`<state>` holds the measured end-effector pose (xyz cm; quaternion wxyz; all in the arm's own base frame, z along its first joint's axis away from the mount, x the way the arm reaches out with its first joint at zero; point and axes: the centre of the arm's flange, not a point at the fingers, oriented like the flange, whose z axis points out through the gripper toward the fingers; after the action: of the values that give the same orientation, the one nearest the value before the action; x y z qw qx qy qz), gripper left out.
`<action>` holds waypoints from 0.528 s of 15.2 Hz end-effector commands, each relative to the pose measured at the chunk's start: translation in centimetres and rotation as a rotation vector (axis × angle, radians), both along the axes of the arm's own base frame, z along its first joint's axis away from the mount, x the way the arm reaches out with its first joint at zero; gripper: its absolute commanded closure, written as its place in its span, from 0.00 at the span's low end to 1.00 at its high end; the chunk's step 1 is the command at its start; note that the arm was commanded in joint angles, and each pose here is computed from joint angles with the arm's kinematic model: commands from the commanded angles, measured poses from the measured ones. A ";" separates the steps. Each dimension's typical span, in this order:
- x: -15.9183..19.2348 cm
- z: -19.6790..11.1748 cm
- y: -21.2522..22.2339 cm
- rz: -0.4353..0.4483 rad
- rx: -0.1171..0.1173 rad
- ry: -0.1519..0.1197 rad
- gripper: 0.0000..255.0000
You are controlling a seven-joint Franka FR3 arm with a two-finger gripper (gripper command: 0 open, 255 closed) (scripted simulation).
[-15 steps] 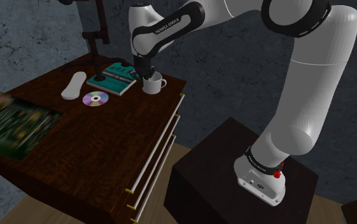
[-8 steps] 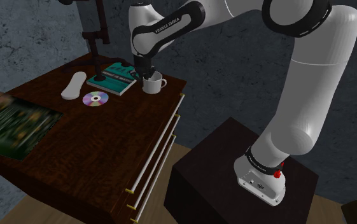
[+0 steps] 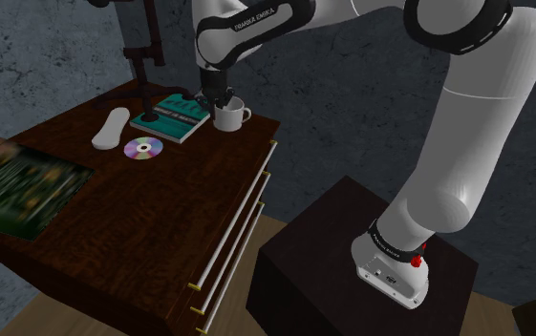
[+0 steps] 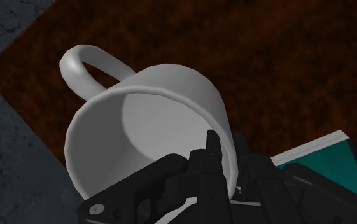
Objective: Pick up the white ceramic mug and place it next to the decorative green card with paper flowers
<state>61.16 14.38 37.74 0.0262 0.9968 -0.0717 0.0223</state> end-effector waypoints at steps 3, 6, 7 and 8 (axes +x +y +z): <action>-0.1 2.2 0.0 0.000 0.000 0.000 1.00; -0.1 3.8 0.0 0.000 0.000 0.000 1.00; -0.1 4.3 0.0 0.000 0.000 0.000 1.00; -0.1 4.9 0.0 0.000 0.000 0.000 1.00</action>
<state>61.08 14.45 42.07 0.0263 0.9968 -0.0717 0.0223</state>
